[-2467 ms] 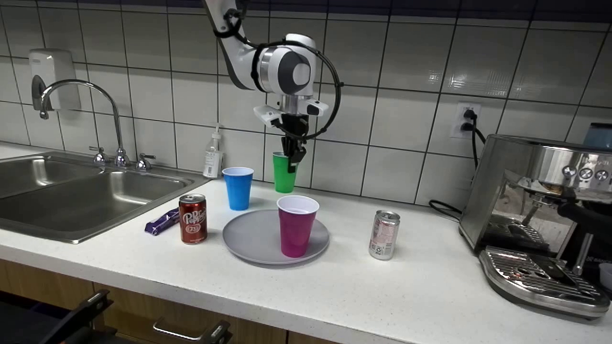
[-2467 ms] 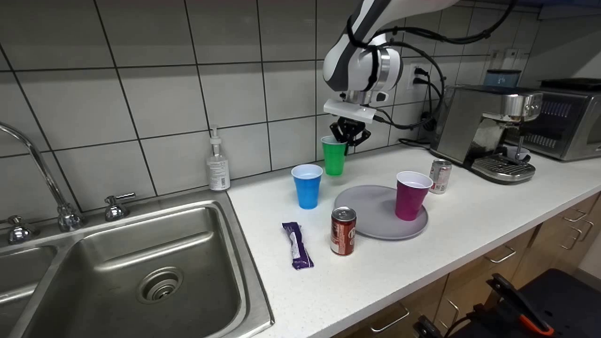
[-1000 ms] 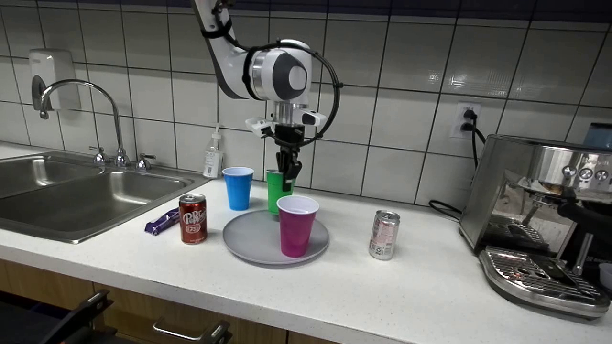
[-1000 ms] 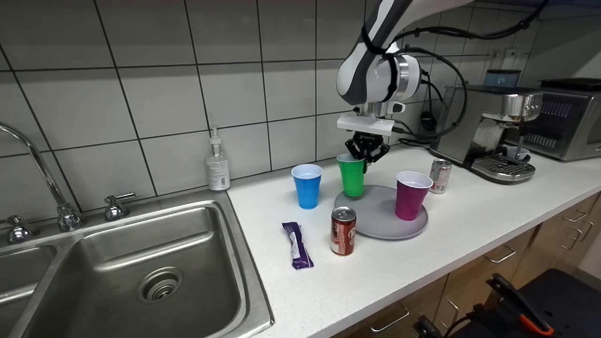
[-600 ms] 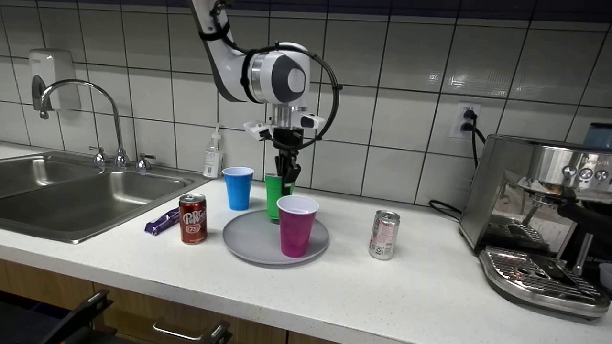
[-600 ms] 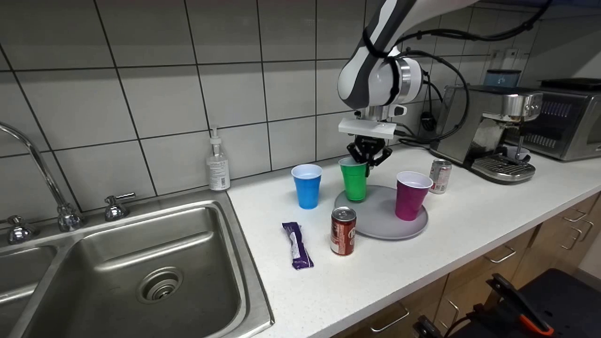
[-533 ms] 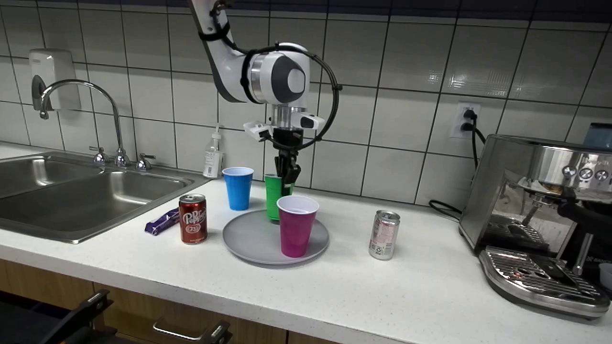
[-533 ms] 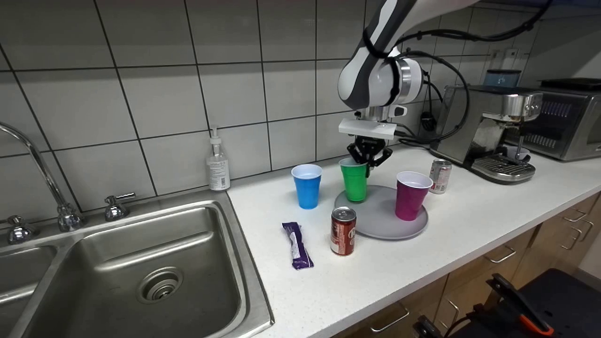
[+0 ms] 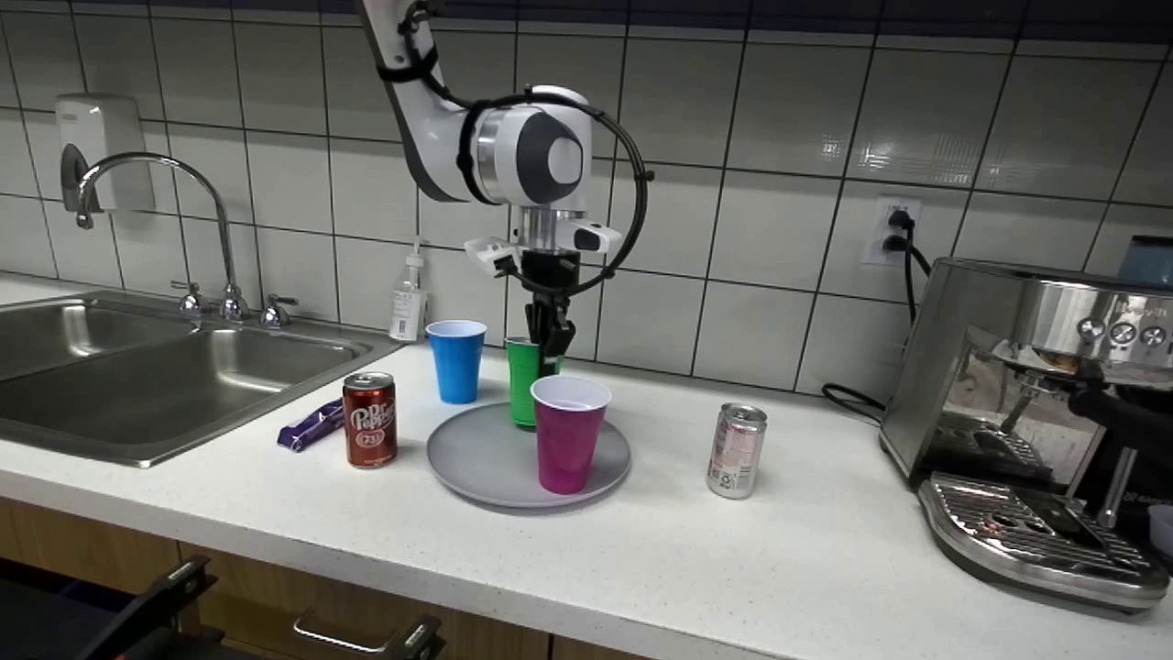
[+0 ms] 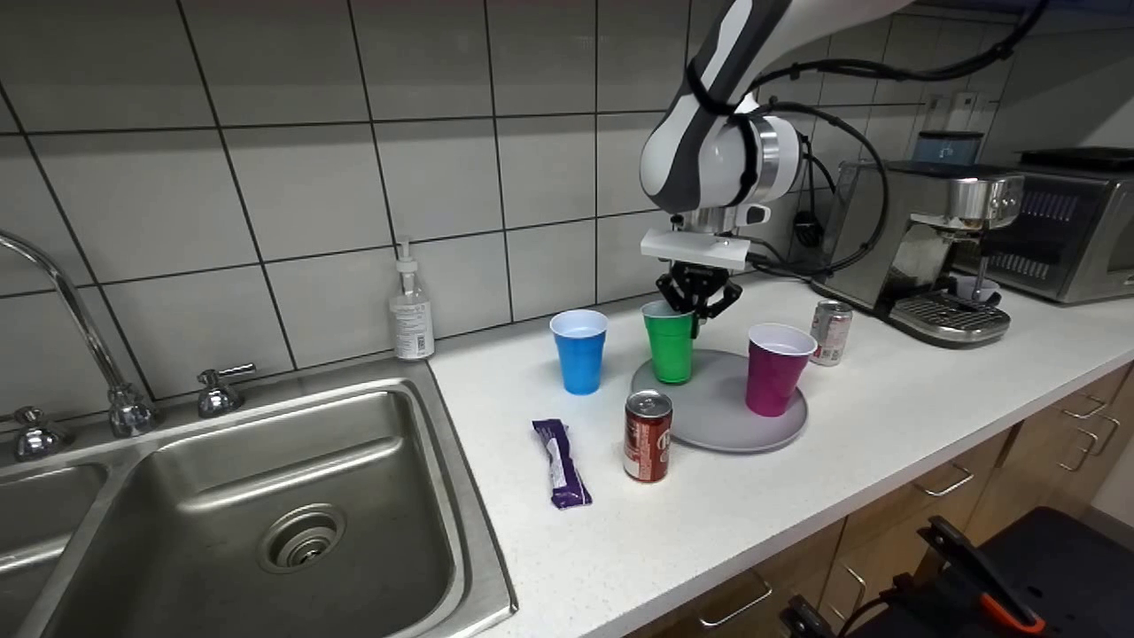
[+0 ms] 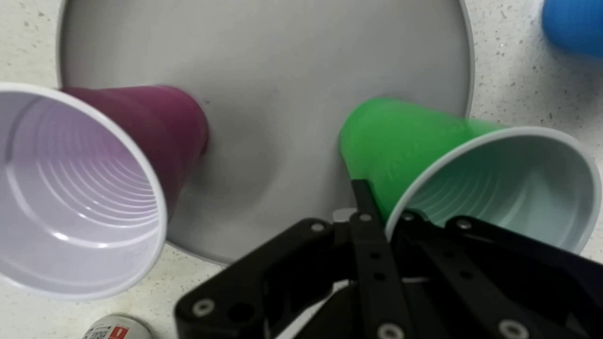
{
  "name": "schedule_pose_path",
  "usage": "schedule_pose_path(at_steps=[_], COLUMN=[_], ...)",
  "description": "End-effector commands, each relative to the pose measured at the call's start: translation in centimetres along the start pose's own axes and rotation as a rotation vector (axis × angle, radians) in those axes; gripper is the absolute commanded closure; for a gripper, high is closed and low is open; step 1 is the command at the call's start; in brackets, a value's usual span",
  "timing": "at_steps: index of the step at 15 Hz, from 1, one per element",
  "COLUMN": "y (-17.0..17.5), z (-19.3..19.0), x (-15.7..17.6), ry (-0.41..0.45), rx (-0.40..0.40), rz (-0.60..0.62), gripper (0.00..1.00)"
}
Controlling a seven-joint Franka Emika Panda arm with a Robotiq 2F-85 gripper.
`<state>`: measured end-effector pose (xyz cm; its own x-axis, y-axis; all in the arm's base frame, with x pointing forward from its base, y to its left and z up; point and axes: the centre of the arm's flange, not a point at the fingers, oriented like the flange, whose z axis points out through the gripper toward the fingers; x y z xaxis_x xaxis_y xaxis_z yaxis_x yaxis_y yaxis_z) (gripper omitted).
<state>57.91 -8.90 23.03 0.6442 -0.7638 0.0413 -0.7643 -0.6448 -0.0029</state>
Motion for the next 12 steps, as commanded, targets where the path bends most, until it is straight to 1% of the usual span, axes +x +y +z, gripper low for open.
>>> schedule_pose_path(at_steps=[1,2,4,5,10,11,12], y=[0.8,0.8,0.9,1.0,1.0,0.9,0.9], z=[-1.1,-1.2,-1.2,-1.2,-1.8,-2.1,-2.4], x=[-1.1,-1.2,-1.3,-1.3,-1.4,-1.4,-1.4], ry=[0.014,0.015,0.014,0.014,0.017,0.019,0.021], rx=[0.023,0.023,0.022,0.022,0.026,0.028,0.030], rz=[-0.005,-0.006,-0.004,-0.003,-0.002,-0.003,-0.004], gripper=[0.73,0.72,0.60,0.51,0.14,0.05,0.01])
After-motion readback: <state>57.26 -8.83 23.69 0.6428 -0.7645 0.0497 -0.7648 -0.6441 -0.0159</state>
